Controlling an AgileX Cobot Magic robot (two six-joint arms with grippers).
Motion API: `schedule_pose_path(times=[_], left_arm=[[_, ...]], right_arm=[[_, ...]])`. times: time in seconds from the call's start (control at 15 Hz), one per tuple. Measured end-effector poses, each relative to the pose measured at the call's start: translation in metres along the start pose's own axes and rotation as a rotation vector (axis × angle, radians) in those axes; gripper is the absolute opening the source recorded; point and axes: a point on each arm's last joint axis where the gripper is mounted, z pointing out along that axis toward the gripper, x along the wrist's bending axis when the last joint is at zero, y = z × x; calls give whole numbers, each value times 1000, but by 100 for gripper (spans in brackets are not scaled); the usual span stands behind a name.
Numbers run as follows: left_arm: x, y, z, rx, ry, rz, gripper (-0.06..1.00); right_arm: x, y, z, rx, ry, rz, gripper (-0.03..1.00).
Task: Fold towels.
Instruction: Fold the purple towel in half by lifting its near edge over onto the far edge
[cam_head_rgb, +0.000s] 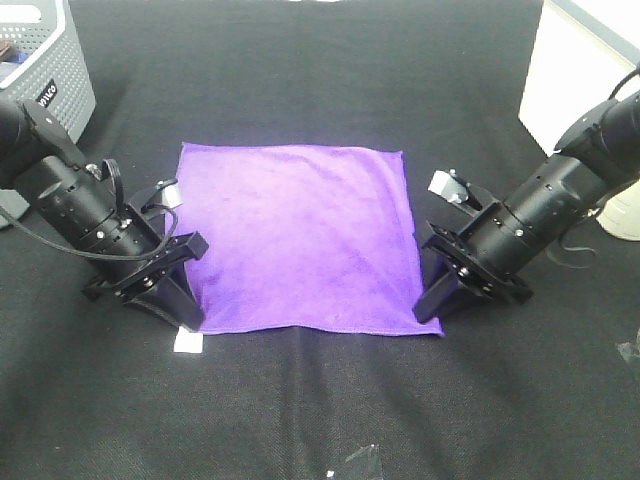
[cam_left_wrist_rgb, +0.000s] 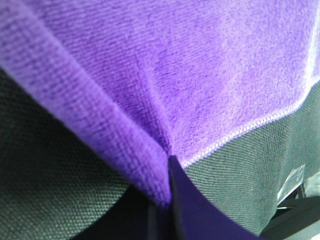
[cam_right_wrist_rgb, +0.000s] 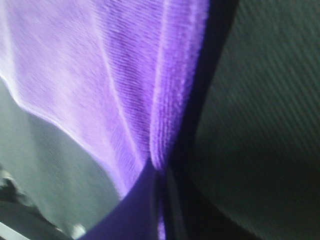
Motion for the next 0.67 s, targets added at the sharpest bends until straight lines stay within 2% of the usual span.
schedule_pose_path(times=[0.07, 0.2, 0.4, 0.53, 0.67], left_arm=[[-5, -10, -9, -12, 45, 45, 0], [-11, -17, -17, -21, 48, 57, 0], [-26, -52, -38, -40, 53, 70, 0], [-40, -69, -57, -88, 55, 91, 0], [-48, -71, -70, -142, 62, 107, 0]], right_arm=[[5, -8, -11, 12, -36, -24, 1], [10, -12, -18, 13, -34, -25, 1], [35, -34, -43, 25, -8, -69, 1], [48, -43, -58, 40, 5, -82, 1], [54, -43, -67, 7, -6, -93, 1]])
